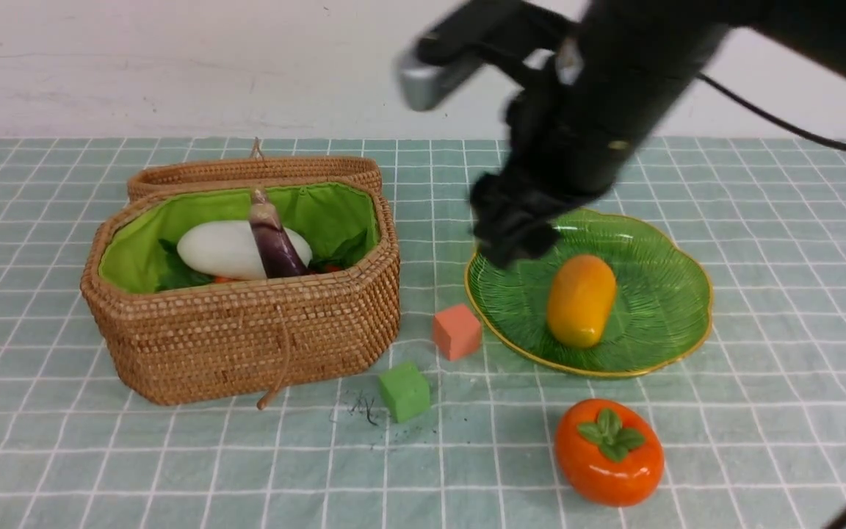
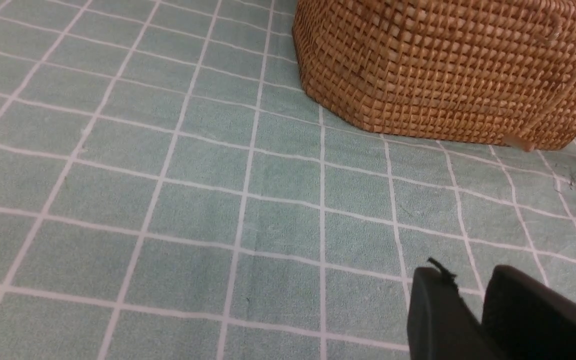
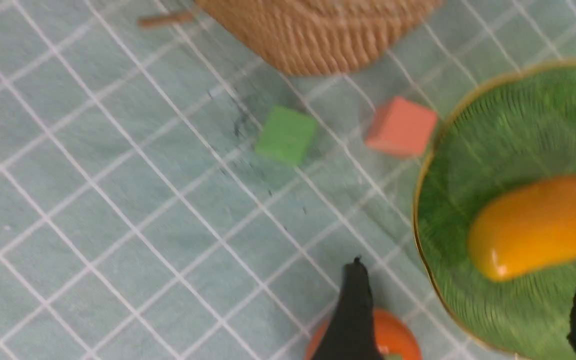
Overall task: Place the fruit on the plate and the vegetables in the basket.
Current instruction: Grab a tomato with your right arm and place it on the plate on the right.
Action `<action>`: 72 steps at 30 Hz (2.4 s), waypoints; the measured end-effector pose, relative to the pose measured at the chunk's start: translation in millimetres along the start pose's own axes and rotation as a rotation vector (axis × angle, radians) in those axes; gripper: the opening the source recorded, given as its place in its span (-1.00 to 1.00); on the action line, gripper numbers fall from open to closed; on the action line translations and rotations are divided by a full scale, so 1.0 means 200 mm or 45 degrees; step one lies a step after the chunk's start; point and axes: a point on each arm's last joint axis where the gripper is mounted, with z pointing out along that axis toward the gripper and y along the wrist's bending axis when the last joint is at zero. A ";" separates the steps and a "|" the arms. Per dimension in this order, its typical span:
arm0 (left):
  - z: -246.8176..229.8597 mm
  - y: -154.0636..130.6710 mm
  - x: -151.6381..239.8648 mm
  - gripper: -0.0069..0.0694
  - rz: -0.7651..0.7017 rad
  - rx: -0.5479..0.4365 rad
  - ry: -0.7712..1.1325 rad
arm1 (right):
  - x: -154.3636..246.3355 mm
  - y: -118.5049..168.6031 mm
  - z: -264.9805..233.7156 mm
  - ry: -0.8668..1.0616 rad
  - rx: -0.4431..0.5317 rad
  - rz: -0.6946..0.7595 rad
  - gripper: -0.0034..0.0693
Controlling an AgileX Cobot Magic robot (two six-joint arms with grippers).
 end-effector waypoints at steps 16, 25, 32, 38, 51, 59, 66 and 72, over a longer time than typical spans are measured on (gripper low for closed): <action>0.00 0.00 0.00 -0.44 0.000 0.000 0.000 | 0.87 -0.21 0.21 0.075 -0.123 0.882 0.60; 0.00 0.00 0.00 -0.44 0.000 0.000 0.000 | 0.97 -0.30 0.46 -0.194 -0.406 1.160 0.60; 0.00 0.00 0.00 -0.44 0.000 0.000 0.000 | 0.99 -0.34 0.69 -0.178 -0.446 1.104 0.60; 0.00 0.00 0.00 -0.44 0.000 0.000 0.000 | 1.02 -0.32 0.80 -0.114 -0.551 1.178 0.57; 0.00 0.00 0.00 -0.42 0.000 0.000 0.000 | 0.91 -0.26 0.70 -0.369 -0.846 0.996 0.35; 0.00 0.00 0.00 -0.39 0.000 0.000 0.000 | 0.80 -0.48 0.54 -0.746 -0.491 1.010 0.35; 0.00 0.00 0.00 -0.39 0.000 0.000 0.000 | 0.81 -0.66 0.54 -0.725 -0.046 1.121 0.35; 0.00 0.00 0.00 -0.39 0.000 0.000 0.000 | 0.83 -0.71 0.55 -0.689 0.102 1.112 0.35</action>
